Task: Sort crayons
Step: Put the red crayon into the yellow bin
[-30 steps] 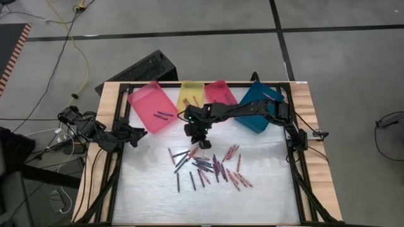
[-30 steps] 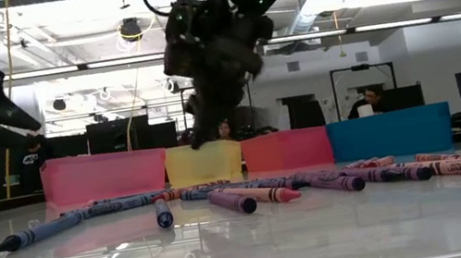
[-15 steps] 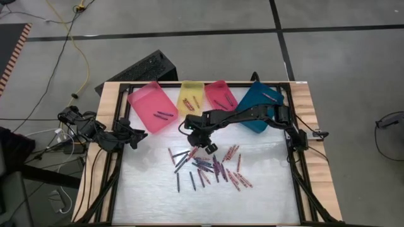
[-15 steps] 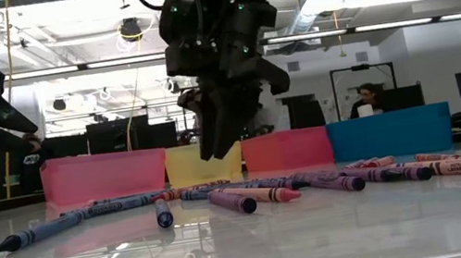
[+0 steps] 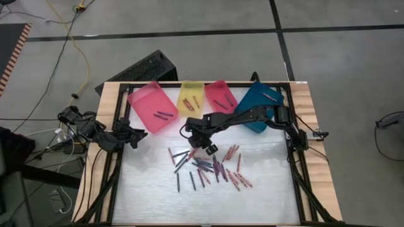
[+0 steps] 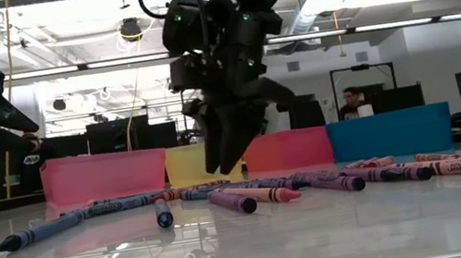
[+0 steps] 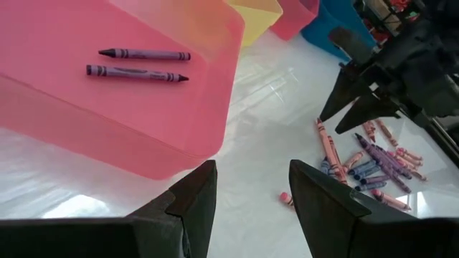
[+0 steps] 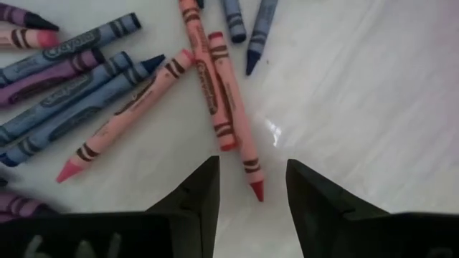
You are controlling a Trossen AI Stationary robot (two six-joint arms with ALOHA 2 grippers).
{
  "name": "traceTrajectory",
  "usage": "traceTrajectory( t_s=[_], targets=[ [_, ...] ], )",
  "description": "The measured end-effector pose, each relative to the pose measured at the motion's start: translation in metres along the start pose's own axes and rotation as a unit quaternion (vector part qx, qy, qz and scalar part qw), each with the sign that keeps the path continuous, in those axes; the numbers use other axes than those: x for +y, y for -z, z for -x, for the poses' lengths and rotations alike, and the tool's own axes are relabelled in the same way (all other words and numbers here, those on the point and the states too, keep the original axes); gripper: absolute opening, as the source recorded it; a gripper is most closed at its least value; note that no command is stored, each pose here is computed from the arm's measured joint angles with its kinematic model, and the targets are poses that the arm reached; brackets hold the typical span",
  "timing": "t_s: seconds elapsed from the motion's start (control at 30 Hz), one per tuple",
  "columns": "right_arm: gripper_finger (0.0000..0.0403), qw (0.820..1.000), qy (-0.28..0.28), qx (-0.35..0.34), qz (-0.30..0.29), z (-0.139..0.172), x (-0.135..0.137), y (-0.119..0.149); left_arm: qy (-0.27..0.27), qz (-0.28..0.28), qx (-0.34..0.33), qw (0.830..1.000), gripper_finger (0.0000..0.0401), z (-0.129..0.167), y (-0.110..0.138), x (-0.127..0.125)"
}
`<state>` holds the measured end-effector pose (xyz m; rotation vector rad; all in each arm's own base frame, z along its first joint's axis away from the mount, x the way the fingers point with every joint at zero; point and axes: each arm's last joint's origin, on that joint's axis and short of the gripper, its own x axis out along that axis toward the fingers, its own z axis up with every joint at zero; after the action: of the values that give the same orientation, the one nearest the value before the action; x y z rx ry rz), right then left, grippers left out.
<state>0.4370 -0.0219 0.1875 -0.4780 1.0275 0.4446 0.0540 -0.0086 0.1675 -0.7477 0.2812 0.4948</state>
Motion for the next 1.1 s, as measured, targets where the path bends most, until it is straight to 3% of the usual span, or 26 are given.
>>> traceTrajectory(
  t_s=[0.53,0.87,1.1],
  targets=[
    [0.0151,1.0,0.014,0.008,-0.005,-0.0078,0.0028,0.0059,-0.003,0.0,-0.006,1.0,0.0165,0.0,-0.0003,0.0002],
    [0.011,1.0,0.022,0.014,-0.014,-0.0077,0.0022,0.0062,-0.003,0.0,-0.006,1.0,0.0165,0.0,-0.0003,0.0002],
    [0.0106,0.999,0.022,0.015,-0.023,-0.0076,0.0023,0.0066,-0.003,0.002,-0.006,1.0,0.0165,0.0,-0.0003,0.0002]
  ],
)
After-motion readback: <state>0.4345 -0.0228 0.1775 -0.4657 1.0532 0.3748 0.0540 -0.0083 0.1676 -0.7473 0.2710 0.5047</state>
